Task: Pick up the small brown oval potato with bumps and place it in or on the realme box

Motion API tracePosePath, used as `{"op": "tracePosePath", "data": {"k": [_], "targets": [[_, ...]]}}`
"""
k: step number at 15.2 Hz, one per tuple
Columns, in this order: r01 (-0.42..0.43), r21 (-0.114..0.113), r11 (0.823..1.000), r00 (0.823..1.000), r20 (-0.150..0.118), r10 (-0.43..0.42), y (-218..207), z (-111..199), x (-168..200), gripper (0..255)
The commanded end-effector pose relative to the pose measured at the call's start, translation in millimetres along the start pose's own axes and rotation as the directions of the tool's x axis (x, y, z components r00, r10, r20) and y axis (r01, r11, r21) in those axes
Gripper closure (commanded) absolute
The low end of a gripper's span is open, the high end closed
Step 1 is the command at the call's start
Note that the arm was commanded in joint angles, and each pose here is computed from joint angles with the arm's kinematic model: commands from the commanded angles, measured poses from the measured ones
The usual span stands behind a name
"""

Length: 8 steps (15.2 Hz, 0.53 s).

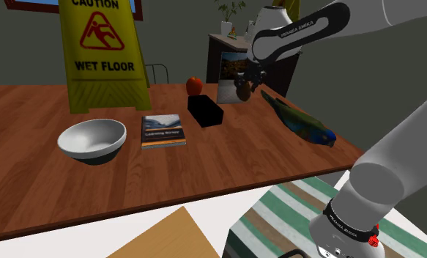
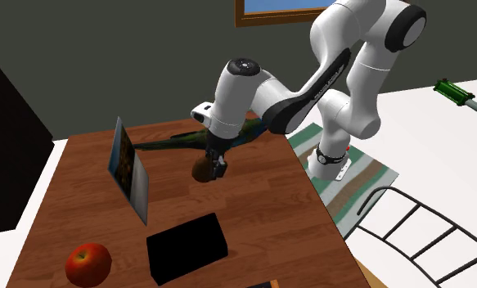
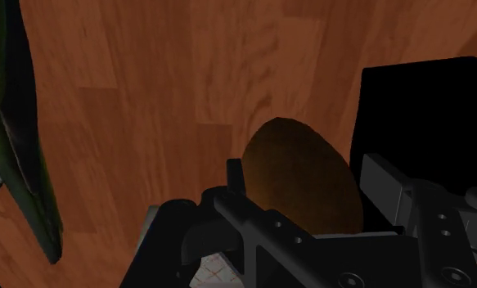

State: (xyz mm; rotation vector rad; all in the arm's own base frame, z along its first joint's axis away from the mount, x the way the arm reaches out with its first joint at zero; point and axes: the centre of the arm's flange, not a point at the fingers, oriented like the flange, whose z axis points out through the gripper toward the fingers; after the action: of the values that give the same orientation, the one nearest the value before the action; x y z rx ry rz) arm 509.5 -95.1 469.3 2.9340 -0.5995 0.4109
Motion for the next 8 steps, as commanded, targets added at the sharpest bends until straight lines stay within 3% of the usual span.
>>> {"op": "tracePosePath", "data": {"k": [1, 8], "targets": [[-0.002, 0.001, 1.0, 1.0, 0.001, 0.002, -23.6, 4.3, 12.4, 255], [-0.002, 0.001, 1.0, 1.0, 0.001, 0.002, -104.9, 12.7, 55.5, 255]]}}
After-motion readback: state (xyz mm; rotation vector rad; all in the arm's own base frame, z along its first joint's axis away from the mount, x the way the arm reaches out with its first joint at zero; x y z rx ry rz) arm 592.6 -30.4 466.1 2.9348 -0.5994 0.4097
